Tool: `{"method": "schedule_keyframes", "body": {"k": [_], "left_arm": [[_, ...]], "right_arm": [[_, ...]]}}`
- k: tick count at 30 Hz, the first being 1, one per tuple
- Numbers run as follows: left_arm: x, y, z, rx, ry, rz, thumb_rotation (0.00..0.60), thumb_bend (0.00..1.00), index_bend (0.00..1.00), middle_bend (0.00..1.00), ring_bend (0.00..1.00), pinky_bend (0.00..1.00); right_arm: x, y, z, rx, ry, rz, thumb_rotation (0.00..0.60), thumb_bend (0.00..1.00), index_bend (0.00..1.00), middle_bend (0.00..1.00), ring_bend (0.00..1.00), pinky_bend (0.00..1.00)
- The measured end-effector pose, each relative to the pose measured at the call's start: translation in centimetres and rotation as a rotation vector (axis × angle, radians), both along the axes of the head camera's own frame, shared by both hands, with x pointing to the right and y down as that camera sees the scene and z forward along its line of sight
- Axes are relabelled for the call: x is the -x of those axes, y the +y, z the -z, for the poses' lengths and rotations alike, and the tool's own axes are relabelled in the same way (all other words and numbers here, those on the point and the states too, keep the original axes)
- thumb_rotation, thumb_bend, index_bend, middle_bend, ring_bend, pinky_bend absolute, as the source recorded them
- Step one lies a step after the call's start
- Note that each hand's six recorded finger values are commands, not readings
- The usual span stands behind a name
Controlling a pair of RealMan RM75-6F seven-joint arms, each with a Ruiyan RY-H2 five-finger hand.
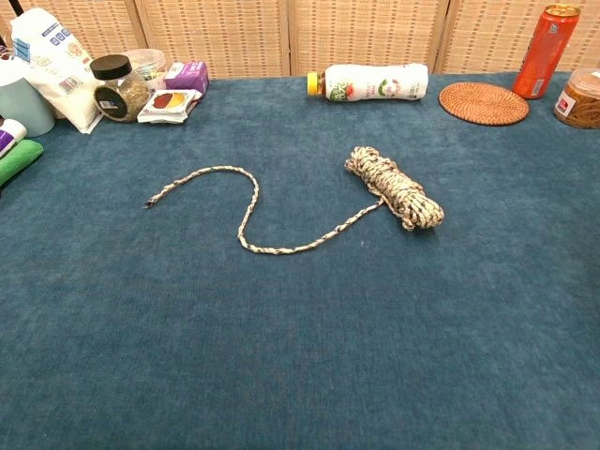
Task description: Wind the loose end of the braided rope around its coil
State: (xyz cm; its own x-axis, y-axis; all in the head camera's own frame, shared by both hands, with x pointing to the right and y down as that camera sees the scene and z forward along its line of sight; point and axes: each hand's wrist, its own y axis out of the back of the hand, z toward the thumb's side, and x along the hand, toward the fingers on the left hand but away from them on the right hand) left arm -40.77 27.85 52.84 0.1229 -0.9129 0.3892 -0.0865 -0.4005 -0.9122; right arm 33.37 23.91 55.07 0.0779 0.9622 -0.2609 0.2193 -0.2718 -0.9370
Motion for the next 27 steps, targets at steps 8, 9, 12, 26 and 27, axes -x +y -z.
{"method": "schedule_keyframes", "body": {"k": [8, 9, 12, 26, 27], "left_arm": [[0.1, 0.0, -0.2, 0.013, 0.000, 0.004, 0.600, 0.13, 0.00, 0.00, 0.00, 0.00], [0.1, -0.1, -0.3, 0.015, 0.000, 0.005, 0.600, 0.13, 0.00, 0.00, 0.00, 0.00], [0.2, -0.1, -0.5, 0.023, 0.002, 0.006, 0.600, 0.13, 0.00, 0.00, 0.00, 0.00], [-0.4, -0.6, -1.2, 0.039, -0.009, -0.003, 0.600, 0.13, 0.00, 0.00, 0.00, 0.00], [-0.5, -0.7, -1.1, 0.035, -0.009, -0.002, 0.600, 0.13, 0.00, 0.00, 0.00, 0.00]], "right_arm": [[0.1, 0.1, -0.1, 0.006, -0.002, 0.004, 0.600, 0.00, 0.00, 0.00, 0.00, 0.00], [0.1, 0.1, -0.1, 0.007, -0.003, 0.004, 0.600, 0.00, 0.00, 0.00, 0.00, 0.00], [0.2, 0.1, -0.2, 0.011, -0.005, 0.008, 0.600, 0.00, 0.00, 0.00, 0.00, 0.00], [-0.5, -0.3, -0.9, 0.009, 0.051, -0.015, 0.600, 0.00, 0.00, 0.00, 0.00, 0.00], [-0.6, -0.3, -1.0, 0.012, 0.052, -0.015, 0.600, 0.00, 0.00, 0.00, 0.00, 0.00]]}}
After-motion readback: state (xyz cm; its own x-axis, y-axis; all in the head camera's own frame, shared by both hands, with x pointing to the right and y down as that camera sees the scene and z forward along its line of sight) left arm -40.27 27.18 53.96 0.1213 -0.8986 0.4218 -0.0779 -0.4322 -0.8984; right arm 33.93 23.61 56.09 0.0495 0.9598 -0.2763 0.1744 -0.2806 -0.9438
